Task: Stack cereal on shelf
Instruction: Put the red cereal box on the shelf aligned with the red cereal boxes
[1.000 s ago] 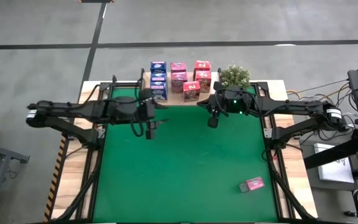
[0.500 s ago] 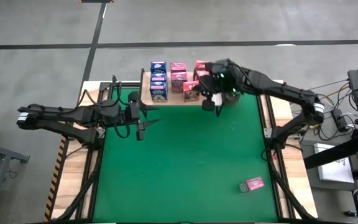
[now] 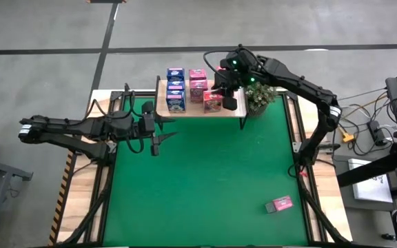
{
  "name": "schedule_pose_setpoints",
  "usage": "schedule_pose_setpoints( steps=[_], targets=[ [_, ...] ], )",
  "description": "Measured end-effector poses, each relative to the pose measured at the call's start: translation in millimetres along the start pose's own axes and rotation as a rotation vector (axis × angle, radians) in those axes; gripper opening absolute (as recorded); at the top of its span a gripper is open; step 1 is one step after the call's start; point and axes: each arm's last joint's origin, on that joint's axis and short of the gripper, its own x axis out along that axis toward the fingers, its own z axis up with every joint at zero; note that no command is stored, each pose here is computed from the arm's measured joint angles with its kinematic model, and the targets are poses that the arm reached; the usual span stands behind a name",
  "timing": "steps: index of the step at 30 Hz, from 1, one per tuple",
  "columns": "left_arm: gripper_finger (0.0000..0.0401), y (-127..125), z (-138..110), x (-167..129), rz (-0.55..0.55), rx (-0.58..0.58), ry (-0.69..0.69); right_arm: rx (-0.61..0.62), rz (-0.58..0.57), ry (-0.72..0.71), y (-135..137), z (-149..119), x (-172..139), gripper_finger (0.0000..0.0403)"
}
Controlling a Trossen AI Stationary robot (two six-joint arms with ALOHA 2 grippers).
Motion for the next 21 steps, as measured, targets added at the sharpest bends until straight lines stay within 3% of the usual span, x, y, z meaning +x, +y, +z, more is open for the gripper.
schedule_pose_setpoints(
  steps=[8, 12, 16, 21],
  targets=[
    [0.0183, 0.0, -0.2, 0.0, 0.0, 0.012, 0.002, -0.011, 0.016, 0.042, -2.6, -5.5, 7.7, 0.0216],
    [0.0183, 0.0, -0.2, 0.0, 0.0, 0.016, 0.002, -0.014, 0.019, 0.062, -1.9, -9.4, 11.2, 0.0268],
    [0.0183, -0.1, -0.2, 0.1, 0.0, 0.02, 0.002, -0.018, 0.022, 0.067, -1.6, -10.9, 12.9, 0.0288],
    [0.0183, -0.1, -0.3, 0.2, -0.001, 0.02, 0.002, -0.014, 0.025, 0.076, -2.8, -12.5, 16.9, 0.0281]
  ],
)
